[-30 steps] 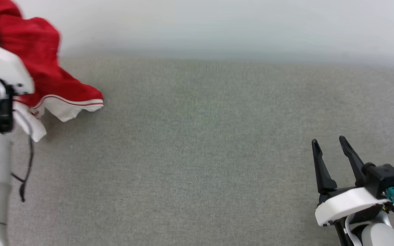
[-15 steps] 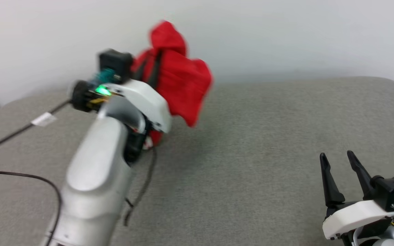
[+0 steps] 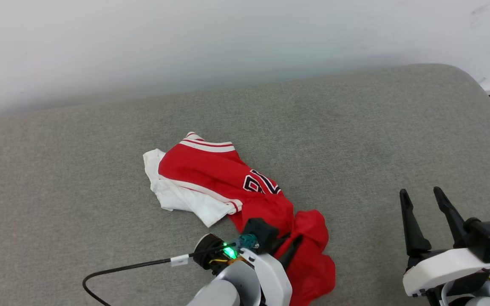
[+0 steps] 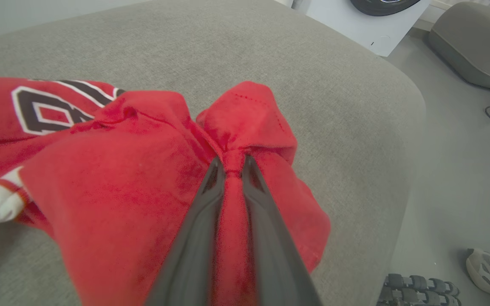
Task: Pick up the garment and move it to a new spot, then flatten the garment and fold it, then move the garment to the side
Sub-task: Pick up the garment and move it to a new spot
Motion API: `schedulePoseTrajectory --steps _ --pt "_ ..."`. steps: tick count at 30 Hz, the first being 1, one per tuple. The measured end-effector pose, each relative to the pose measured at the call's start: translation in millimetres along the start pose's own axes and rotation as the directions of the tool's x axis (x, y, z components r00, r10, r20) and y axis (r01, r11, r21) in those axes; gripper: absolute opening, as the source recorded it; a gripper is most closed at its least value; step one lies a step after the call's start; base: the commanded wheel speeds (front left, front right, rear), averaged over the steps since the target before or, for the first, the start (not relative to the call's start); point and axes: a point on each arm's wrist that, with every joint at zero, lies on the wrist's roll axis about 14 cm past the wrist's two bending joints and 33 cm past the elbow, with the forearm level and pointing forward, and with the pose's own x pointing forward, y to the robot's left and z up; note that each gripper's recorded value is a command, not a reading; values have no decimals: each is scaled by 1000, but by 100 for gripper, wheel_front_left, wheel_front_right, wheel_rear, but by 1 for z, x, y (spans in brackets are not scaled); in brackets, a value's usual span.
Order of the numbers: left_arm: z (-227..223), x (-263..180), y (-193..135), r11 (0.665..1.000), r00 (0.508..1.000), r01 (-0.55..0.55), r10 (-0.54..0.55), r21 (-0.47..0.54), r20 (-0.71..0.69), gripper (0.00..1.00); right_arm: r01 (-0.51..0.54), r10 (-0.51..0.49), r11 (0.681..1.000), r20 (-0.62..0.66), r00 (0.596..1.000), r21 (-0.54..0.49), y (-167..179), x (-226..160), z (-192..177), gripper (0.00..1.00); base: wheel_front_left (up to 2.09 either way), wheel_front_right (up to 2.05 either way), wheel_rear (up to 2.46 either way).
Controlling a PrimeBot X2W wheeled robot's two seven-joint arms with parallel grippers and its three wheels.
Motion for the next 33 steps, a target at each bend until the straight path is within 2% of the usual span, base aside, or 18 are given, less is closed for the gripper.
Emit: schedulePoseTrajectory --steps 1,2,3,6,9,13,16,20,24,30,33 --pt "-7 -1 -2 1000 1000 5 -5 -2 -12 45 0 0 1000 -3 1000 -1 0 1 -1 100 0 0 0" --pt "-12 -2 -4 1000 1000 9 -9 0 -22 88 -4 4 1000 -7 1000 0 1 3 -2 100 0 0 0" --pt "-16 -3 -5 1000 999 13 -13 9 -29 100 -9 9 1000 -8 1000 -1 3 5 -3 100 0 0 0" --pt "-10 -6 -7 1000 1000 15 -15 16 22 100 -30 30 1000 -2 1000 -1 10 11 -1 100 0 0 0" --pt "18 -9 0 999 989 -15 10 34 144 100 -47 47 999 6 999 -3 15 15 1 100 0 0 0" --pt "65 -20 23 992 945 -123 106 36 309 100 -74 75 997 20 997 -12 24 18 6 100 0 0 0" --pt "91 -38 49 972 892 -235 208 18 400 100 -90 90 996 32 995 -16 29 20 11 100 0 0 0" --pt "108 -71 91 920 811 -390 355 -23 464 100 -110 110 994 42 993 -15 36 18 14 100 0 0 0" --pt "110 -110 127 845 720 -530 492 -71 490 100 -132 132 991 41 990 -9 43 17 15 100 0 0 0" --pt "93 -164 168 729 599 -667 648 -155 471 100 -153 153 988 44 987 0 50 15 15 100 0 0 0" --pt "82 -181 176 695 571 -698 685 -172 452 100 -153 153 988 55 987 -1 50 14 19 100 0 0 0"
